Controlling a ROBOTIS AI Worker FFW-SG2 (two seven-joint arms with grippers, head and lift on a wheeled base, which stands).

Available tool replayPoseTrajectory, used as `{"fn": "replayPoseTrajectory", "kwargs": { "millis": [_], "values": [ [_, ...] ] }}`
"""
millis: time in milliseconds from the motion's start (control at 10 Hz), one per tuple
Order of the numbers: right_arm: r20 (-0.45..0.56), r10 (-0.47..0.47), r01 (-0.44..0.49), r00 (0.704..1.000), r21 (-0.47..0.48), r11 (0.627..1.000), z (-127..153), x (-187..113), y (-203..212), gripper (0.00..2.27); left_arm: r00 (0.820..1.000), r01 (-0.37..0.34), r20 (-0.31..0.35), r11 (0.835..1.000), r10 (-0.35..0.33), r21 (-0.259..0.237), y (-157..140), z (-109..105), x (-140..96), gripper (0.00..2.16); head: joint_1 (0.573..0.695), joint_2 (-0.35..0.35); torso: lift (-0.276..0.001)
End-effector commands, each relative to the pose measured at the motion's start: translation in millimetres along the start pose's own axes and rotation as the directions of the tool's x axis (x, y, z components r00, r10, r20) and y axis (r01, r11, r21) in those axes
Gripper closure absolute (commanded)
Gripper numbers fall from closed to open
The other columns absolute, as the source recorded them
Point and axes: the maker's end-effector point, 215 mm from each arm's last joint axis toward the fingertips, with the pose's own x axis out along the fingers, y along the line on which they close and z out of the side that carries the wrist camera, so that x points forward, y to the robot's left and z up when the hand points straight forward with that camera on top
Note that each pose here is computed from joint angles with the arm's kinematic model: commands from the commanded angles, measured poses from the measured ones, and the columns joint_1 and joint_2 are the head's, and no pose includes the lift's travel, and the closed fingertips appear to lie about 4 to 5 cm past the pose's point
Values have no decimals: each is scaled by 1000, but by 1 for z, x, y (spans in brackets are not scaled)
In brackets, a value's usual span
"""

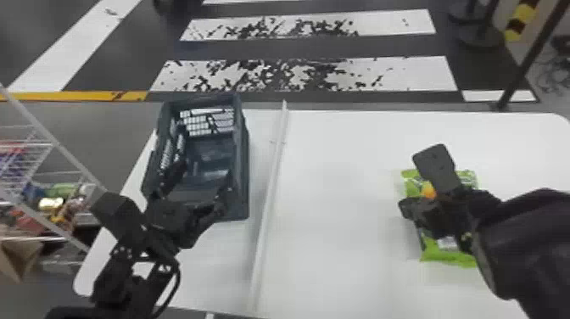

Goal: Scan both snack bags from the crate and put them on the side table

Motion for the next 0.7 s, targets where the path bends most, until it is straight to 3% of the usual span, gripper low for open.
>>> {"fn": "replayPoseTrajectory", "kwargs": {
  "millis": [0, 200, 300, 500, 600],
  "values": [
    [0, -13, 13, 1000, -7, 1000, 0, 3, -6, 2246, 1000, -1, 0, 1000, 1, 0, 1, 0, 0, 100, 695, 112, -87],
    [22, -3, 3, 1000, -6, 1000, 7, -2, -1, 2206, 1000, -1, -2, 1000, 1, 3, 2, 0, -1, 100, 695, 107, -87],
    [75, 31, -31, 997, -7, 1000, 24, -18, 15, 1875, 1000, -1, 1, 1000, 1, 3, 2, 1, 0, 100, 695, 108, -87],
    [151, -10, 4, 988, 40, 999, 51, -63, -2, 53, 1000, 2, 6, 1000, -2, 8, 1, 4, 0, 100, 695, 137, -87],
    [125, -78, 67, 989, 88, 994, 42, -81, -39, 9, 1000, 1, 3, 1000, -1, 8, 2, 3, -1, 100, 695, 134, -87]
  ]
}}
